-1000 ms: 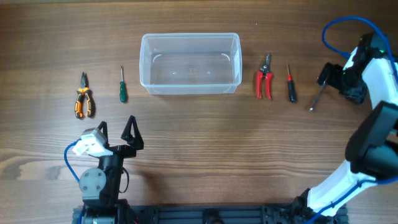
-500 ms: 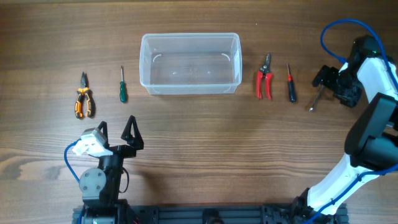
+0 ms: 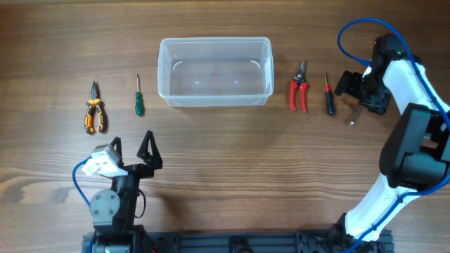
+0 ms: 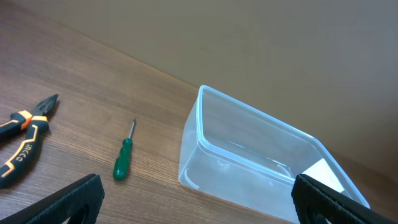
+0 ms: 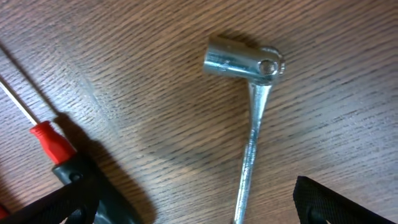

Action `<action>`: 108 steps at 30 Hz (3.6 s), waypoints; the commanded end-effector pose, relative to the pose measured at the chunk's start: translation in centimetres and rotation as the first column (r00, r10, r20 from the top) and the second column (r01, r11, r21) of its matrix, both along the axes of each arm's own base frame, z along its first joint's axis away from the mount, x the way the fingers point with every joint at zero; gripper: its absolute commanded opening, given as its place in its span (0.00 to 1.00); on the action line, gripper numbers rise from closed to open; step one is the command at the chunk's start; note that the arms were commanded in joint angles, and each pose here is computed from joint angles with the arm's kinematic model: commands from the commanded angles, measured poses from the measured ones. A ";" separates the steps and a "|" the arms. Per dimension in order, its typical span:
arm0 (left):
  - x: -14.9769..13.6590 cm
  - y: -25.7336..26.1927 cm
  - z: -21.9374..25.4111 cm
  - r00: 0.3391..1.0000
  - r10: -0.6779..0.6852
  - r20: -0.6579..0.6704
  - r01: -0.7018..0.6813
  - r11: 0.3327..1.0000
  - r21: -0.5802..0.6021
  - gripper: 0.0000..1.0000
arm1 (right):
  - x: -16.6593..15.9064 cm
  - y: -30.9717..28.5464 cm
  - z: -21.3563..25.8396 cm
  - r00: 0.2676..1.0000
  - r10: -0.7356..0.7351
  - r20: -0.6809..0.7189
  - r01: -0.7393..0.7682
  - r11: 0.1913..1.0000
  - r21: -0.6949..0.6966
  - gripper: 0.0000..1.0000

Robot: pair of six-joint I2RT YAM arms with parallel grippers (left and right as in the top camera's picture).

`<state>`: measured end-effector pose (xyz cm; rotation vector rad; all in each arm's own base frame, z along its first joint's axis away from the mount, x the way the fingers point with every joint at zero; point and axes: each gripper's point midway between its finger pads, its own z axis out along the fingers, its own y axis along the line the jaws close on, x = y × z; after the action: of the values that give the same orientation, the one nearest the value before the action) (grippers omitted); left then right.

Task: Pack container
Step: 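Lower the right gripper over the socket wrench and align with its shaft, then close the right gripper on the wrench shaft and lift it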

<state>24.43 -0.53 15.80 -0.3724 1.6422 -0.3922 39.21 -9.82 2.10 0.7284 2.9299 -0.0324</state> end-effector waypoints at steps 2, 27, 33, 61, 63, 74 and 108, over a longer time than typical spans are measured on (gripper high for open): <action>0.0 -0.2 -0.1 1.000 -0.011 0.002 0.011 1.000 -0.014 1.00 | 0.0 -1.2 0.0 1.000 -0.024 -0.010 0.024 0.998 -0.059 1.00; 0.0 -0.2 -0.2 1.000 -0.011 0.001 0.011 1.000 -0.014 1.00 | 0.3 -2.0 -1.2 0.995 -0.086 0.048 0.086 0.996 -0.006 0.99; 0.0 -0.2 -0.2 1.000 -0.011 0.001 0.011 1.000 -0.014 1.00 | 0.3 -3.1 -1.2 0.994 -0.088 0.061 0.088 0.996 0.006 1.00; 0.0 -0.2 -0.2 1.000 -0.011 0.001 0.011 1.000 -0.014 1.00 | -1.7 -2.7 -5.1 0.997 -0.027 -0.074 0.028 1.000 0.013 0.97; 0.0 -0.2 -0.2 1.000 -0.011 0.001 0.011 1.000 -0.014 1.00 | -1.8 -2.5 -5.5 0.996 -0.022 -0.082 0.024 1.000 0.018 0.97; 0.0 -0.2 -0.2 1.000 -0.011 0.001 0.011 1.000 -0.014 1.00 | -1.1 -1.5 -5.5 0.999 -0.010 -0.051 0.013 0.997 0.072 0.87; 0.0 -0.2 -0.2 1.000 -0.011 0.001 0.011 1.000 -0.014 1.00 | 0.1 0.8 -5.2 0.999 0.037 -0.033 -0.034 0.997 0.074 0.58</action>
<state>24.43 -0.53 15.80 -0.3724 1.6422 -0.3922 39.99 -10.78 -0.42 0.6760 2.9217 -0.0464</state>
